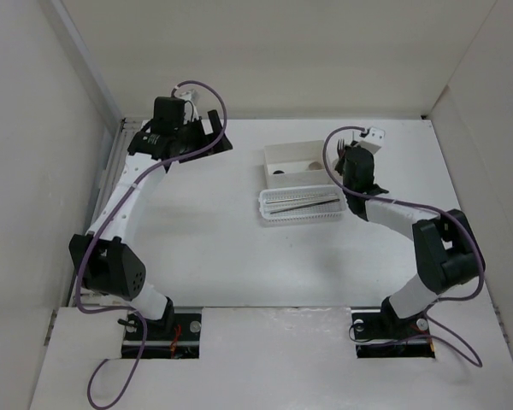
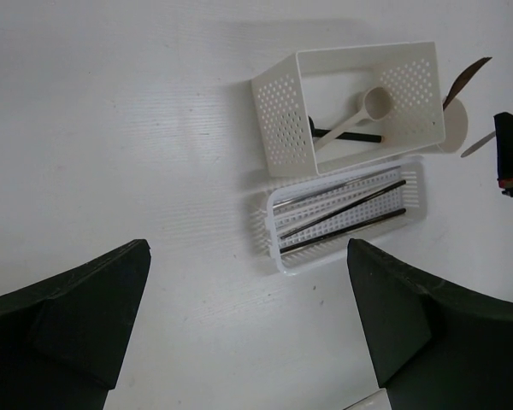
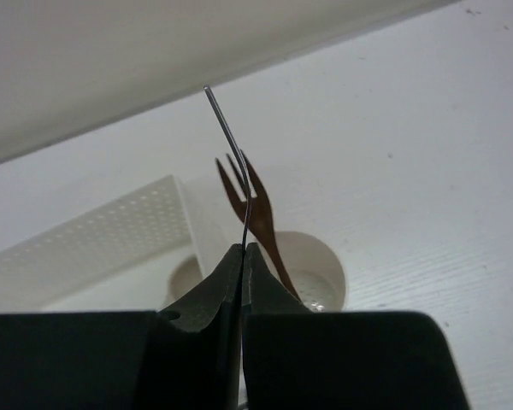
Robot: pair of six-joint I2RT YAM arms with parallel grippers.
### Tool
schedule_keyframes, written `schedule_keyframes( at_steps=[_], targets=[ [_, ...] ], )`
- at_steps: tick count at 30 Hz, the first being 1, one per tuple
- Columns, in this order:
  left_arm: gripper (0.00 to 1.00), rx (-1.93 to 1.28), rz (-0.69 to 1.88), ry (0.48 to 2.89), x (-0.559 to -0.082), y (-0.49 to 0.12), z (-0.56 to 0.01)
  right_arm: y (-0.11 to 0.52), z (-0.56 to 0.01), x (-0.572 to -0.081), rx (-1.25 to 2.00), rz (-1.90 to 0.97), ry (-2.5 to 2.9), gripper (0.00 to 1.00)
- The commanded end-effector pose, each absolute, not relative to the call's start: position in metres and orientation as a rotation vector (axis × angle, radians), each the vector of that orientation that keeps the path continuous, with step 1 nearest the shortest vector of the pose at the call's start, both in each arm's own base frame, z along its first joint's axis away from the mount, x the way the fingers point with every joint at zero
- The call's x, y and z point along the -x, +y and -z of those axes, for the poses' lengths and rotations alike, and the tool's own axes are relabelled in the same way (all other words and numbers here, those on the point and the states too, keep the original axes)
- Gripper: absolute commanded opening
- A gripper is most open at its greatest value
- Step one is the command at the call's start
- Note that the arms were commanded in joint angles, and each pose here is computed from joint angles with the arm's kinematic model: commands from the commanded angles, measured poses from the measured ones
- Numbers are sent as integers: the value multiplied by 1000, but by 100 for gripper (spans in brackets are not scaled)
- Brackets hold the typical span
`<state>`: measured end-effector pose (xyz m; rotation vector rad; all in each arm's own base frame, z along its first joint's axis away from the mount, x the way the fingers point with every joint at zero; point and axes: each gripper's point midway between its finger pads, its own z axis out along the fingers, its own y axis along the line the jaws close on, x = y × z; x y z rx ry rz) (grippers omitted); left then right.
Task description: Sort the eating utensils into containers
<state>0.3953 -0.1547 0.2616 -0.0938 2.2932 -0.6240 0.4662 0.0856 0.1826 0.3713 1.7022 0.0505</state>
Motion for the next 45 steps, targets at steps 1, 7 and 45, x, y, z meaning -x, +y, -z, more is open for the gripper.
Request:
schedule_keyframes(
  at_steps=[1,7,45],
  targets=[
    [100,99,610,2251,-403,-147,-268,63,-221,-480,-470,11,1571,0],
    [100,160,637,2259,-411,-138,-261,57,-217,-499,-467,63,1587,0],
    [100,234,656,2270,-419,-125,-250,59,-206,-507,-442,254,1715,0]
  ],
)
